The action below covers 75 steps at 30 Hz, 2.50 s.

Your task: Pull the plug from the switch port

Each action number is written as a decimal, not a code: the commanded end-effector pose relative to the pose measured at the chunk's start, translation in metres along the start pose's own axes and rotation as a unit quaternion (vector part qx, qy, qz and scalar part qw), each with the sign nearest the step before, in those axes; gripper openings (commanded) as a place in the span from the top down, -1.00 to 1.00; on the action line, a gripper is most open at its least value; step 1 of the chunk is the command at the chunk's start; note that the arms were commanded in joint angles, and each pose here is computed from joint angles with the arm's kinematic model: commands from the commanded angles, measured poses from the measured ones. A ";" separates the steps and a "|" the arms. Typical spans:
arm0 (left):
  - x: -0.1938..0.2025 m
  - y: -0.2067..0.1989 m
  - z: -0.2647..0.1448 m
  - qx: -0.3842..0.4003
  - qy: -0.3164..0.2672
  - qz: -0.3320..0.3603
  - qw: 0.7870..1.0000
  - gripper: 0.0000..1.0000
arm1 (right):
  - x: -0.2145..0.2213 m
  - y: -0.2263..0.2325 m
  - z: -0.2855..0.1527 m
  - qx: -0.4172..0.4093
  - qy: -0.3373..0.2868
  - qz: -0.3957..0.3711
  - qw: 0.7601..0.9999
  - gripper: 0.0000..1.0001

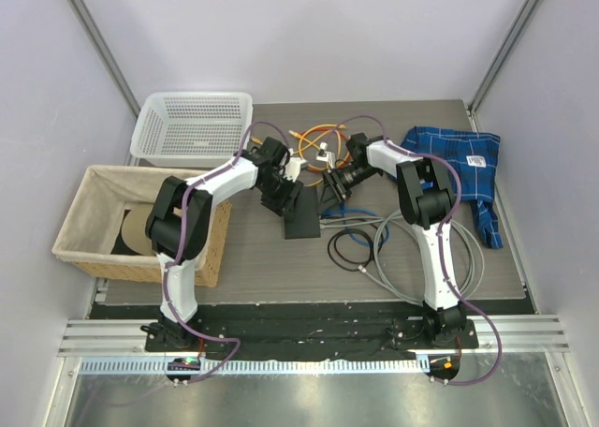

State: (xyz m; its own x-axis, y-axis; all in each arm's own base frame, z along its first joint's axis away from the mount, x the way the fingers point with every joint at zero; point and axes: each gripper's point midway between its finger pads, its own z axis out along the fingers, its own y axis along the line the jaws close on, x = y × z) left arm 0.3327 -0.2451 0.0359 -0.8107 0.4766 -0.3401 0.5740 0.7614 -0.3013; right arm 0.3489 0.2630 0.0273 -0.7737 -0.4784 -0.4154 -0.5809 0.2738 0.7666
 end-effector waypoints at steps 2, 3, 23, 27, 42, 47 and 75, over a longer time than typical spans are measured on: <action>0.028 0.036 0.016 -0.059 0.055 0.009 0.997 0.04 | 0.032 -0.035 -0.001 0.051 0.050 0.027 0.997 0.17; 0.027 0.036 0.016 -0.059 0.054 0.011 0.997 0.03 | 0.031 -0.035 0.000 0.050 0.050 0.026 0.997 0.19; 0.027 0.037 0.017 -0.061 0.053 0.010 0.997 0.03 | 0.034 -0.030 0.017 0.062 0.075 0.016 0.995 0.77; 0.028 0.037 0.017 -0.062 0.053 0.011 0.997 0.03 | 0.037 -0.035 0.014 0.079 0.087 0.015 0.993 0.97; 0.027 0.034 0.018 -0.052 0.051 0.006 0.997 0.03 | 0.042 -0.039 -0.011 0.087 0.137 -0.006 0.987 0.96; 0.024 0.034 0.018 -0.052 0.050 0.006 0.997 0.03 | 0.044 -0.041 -0.015 0.097 0.149 -0.021 0.984 0.97; 0.021 0.030 0.019 -0.045 0.041 0.002 0.998 0.04 | -0.210 0.041 -0.180 0.316 -0.162 -0.282 0.891 0.97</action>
State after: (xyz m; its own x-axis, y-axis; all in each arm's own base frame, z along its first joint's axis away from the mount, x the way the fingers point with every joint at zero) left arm 0.3319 -0.2472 0.0355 -0.8056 0.4874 -0.3369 0.5844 0.7469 -0.3170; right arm 0.4915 0.2237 0.1301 -0.4574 -0.5749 -0.6785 -0.8723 0.4382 0.2168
